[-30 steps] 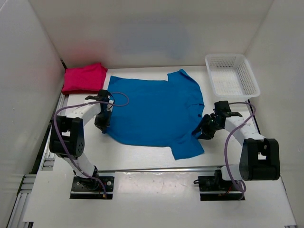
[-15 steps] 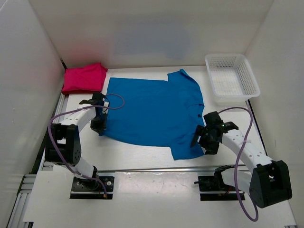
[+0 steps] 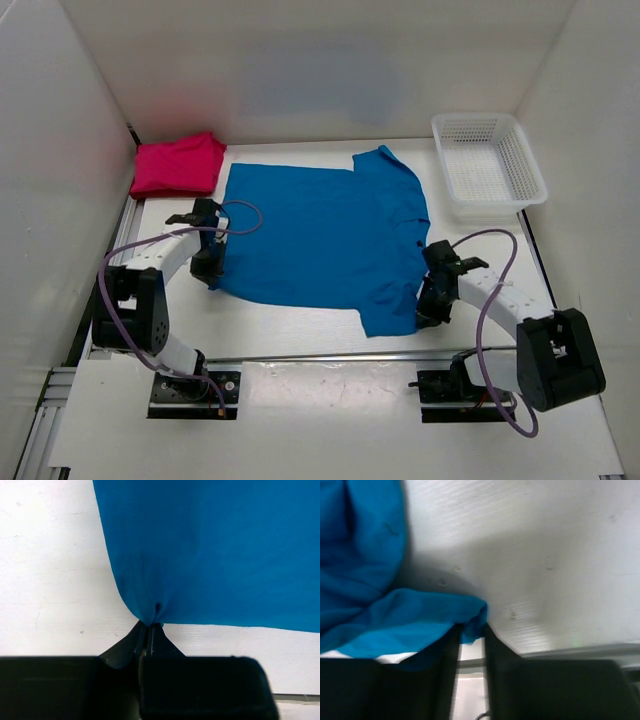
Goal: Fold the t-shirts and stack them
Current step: Flatten out the tshirt
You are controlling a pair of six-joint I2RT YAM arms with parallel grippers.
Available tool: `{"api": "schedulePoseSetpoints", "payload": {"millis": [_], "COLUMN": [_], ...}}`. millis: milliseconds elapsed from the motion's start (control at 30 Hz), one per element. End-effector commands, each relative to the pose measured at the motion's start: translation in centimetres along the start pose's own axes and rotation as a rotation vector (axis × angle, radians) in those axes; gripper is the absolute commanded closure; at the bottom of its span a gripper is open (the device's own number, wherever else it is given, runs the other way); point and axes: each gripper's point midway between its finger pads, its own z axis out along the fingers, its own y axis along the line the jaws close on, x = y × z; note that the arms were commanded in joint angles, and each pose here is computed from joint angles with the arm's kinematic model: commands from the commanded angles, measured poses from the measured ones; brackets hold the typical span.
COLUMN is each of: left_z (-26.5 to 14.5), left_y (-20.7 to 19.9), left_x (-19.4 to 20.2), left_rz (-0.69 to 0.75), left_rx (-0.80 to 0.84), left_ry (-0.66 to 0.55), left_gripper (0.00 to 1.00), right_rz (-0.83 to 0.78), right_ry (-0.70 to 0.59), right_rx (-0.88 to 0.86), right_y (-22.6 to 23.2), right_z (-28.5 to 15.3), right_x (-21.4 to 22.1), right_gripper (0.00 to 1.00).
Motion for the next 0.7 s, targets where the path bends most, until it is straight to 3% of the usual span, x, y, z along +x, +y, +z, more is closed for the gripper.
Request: {"api": "schedulePoseSetpoints", "payload": {"millis": [0, 67, 133, 200, 233, 267, 367, 533, 667], "left_z": [-0.9, -1.1, -1.0, -1.0, -1.0, -1.0, -0.9, -1.1, -1.3], "left_y": [-0.1, 0.0, 0.0, 0.0, 0.0, 0.0, 0.0, -0.1, -0.1], "left_x": [-0.5, -0.6, -0.2, -0.2, -0.2, -0.2, -0.5, -0.8, -0.9], "left_rz": [-0.006, -0.007, -0.006, -0.006, -0.006, -0.006, -0.006, -0.007, -0.008], "left_rx": [0.015, 0.006, 0.006, 0.006, 0.006, 0.006, 0.006, 0.015, 0.015], "left_ry": [-0.057, -0.066, -0.057, -0.057, -0.057, -0.057, -0.057, -0.066, -0.075], "left_gripper": [0.9, 0.9, 0.9, 0.9, 0.9, 0.9, 0.9, 0.9, 0.9], "right_rz": [0.016, 0.032, 0.042, 0.01, 0.009, -0.016, -0.042, -0.004, -0.002], "right_ry": [-0.072, -0.11, -0.115, -0.089, -0.077, -0.058, -0.052, -0.039, -0.015], "right_rx": [-0.068, -0.093, -0.106, -0.125, -0.133, -0.133, -0.065, -0.021, 0.046], "right_y": [0.3, 0.3, 0.3, 0.4, 0.6, 0.7, 0.1, -0.1, -0.6], "right_z": [1.7, 1.1, 0.8, 0.6, 0.3, 0.1, -0.3, 0.0, 1.1], "right_x": [-0.9, -1.4, -1.4, -0.8, -0.6, -0.1, 0.5, 0.1, -0.4], "right_gripper": [0.84, 1.0, 1.0, 0.83, 0.69, 0.43, 0.26, 0.23, 0.34]}}
